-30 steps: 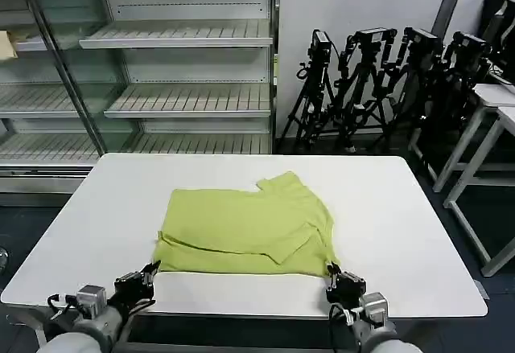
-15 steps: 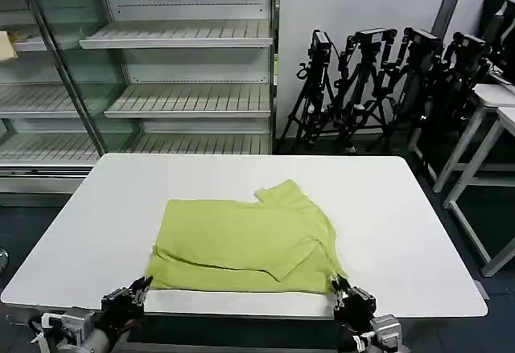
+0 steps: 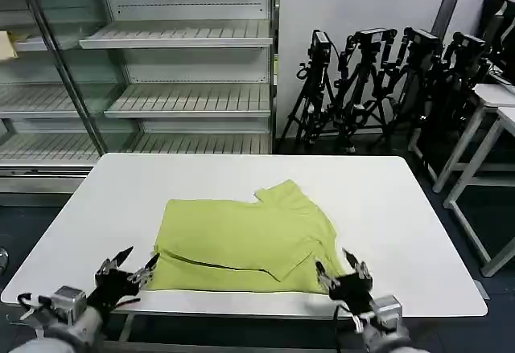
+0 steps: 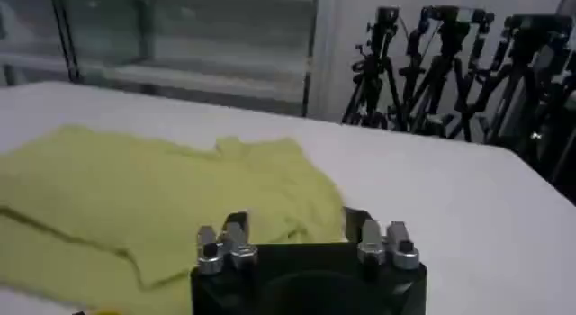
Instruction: Fold and organize the clothes.
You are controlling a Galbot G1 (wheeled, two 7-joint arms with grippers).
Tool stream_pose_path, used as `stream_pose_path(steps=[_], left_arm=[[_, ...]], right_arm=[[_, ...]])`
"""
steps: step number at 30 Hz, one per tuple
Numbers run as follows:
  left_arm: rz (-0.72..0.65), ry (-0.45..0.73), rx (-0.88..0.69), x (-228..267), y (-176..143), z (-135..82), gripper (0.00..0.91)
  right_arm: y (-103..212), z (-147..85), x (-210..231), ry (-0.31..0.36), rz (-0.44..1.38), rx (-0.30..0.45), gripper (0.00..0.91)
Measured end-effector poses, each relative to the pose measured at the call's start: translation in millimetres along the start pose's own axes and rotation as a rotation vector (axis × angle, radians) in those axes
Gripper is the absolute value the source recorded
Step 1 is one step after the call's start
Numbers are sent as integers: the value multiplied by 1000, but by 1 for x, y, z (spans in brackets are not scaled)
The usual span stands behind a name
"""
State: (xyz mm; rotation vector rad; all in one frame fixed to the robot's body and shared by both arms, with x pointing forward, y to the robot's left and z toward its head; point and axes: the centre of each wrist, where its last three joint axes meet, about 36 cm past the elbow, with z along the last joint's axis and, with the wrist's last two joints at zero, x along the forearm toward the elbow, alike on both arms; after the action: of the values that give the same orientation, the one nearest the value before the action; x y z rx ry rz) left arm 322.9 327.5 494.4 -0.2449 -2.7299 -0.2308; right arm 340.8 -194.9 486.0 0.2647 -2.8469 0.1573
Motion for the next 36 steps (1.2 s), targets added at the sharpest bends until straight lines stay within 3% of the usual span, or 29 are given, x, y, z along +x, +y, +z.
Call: stream_pose_path(steps=[7, 21, 36], left_arm=[[32, -16, -6, -47, 19, -11, 907], [41, 23, 53, -143, 50, -25, 907], [13, 80, 86, -200, 66, -30, 907]], right_arm=[[4, -18, -75, -26, 15, -17, 907], [9, -43, -206, 39, 54, -17, 907], [9, -42, -271, 151, 61, -53, 907]])
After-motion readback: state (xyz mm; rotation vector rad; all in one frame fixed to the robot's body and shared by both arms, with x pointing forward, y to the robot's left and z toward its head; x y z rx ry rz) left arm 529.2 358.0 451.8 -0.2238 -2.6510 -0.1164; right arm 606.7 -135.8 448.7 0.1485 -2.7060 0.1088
